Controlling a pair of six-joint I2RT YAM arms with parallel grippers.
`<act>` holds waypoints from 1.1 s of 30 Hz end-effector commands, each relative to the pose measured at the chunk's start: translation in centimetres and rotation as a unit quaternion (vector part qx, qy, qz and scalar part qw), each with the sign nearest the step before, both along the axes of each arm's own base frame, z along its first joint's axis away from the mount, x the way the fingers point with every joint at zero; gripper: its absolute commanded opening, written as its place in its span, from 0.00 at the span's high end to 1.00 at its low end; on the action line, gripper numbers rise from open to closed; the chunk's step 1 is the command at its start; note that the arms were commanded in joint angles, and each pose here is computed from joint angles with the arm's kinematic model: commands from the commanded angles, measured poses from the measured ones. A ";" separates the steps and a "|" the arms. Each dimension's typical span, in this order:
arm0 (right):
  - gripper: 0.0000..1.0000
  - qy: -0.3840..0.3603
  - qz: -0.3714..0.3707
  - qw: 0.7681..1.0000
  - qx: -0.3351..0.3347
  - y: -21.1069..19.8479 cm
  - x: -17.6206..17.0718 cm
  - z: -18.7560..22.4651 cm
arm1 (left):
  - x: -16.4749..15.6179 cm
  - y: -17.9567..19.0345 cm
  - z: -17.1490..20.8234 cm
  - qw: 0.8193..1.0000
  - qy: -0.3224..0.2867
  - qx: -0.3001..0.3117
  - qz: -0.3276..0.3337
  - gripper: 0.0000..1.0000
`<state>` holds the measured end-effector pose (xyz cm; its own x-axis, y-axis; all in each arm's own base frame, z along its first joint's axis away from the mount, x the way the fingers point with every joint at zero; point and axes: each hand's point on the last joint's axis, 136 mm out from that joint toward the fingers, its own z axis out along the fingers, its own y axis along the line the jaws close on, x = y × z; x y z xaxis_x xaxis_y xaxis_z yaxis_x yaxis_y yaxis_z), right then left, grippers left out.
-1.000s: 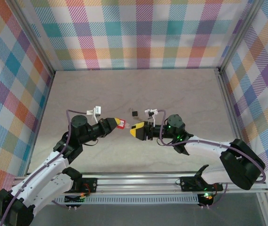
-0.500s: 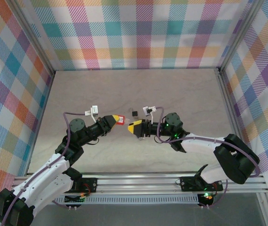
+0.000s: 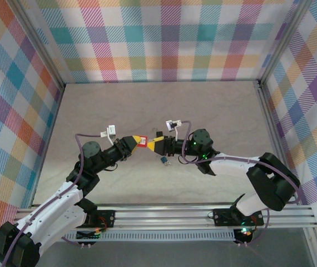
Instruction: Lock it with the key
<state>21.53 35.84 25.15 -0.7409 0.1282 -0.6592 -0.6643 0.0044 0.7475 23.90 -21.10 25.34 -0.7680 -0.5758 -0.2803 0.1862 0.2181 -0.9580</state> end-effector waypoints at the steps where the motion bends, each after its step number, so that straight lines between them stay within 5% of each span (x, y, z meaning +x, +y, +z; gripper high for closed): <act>1: 0.59 -0.027 0.007 0.999 0.029 0.2 0.0 2.2 | -0.3 0.0 1.3 0.999 -0.028 -0.020 -0.002 1.00; 20: 0.76 -0.039 0.012 0.998 0.057 -0.3 -0.1 3.1 | -0.3 0.1 1.0 0.999 -0.022 -0.028 -0.004 1.00; 33: 0.71 -0.020 0.031 0.998 0.041 -0.6 0.6 2.3 | -0.4 0.4 0.6 1.000 -0.016 -0.009 -0.010 1.00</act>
<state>22.51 35.37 25.22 -0.7657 0.1343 -0.6290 -0.6396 -0.0558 0.7667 23.76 -20.89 25.02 -0.7760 -0.5725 -0.2647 0.1845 0.1953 -0.9632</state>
